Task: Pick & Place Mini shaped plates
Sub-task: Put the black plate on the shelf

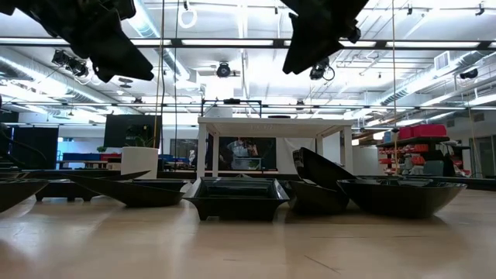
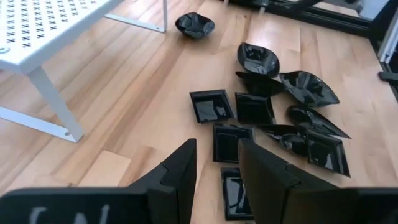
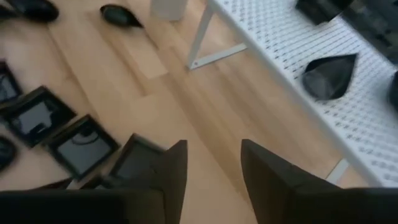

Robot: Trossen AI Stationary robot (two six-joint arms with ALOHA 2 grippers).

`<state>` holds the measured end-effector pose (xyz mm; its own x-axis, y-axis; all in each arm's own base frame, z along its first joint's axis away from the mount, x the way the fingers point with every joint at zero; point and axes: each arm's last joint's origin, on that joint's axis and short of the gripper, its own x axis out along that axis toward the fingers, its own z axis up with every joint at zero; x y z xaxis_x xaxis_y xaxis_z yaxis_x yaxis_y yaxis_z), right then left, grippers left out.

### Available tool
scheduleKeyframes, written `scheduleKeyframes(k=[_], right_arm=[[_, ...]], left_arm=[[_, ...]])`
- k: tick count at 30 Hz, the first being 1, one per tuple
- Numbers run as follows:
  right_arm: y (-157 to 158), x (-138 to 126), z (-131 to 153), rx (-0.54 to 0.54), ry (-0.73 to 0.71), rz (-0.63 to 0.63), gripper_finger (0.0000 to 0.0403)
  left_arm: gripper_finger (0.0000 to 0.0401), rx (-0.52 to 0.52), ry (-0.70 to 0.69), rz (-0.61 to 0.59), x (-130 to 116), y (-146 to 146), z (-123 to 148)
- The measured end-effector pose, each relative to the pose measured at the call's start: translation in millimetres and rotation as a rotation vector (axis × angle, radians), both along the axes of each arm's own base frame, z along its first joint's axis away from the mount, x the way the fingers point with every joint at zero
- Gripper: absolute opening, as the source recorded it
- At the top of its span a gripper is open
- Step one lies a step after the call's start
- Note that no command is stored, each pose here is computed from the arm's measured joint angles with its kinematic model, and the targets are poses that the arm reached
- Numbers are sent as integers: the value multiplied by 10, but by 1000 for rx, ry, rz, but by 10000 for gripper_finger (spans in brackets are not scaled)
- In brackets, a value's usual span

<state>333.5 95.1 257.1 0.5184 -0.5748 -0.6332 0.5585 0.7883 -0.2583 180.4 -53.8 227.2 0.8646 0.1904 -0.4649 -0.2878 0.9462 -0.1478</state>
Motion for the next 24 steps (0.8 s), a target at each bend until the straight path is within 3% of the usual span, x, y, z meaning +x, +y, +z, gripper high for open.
scheduleKeyframes(k=[7,16,20,24], right_arm=[[-232,52,-20,45,64,-5,124],[-755,50,84,97,138,-5,78],[-1112,111,124,127,83,-47,57],[-1666,134,164,251,-29,-102,34]], left_arm=[[124,20,-6,27,0,11,3],[124,20,-4,25,-1,10,2],[124,21,-2,25,-2,10,0],[124,28,-2,23,0,14,2]])
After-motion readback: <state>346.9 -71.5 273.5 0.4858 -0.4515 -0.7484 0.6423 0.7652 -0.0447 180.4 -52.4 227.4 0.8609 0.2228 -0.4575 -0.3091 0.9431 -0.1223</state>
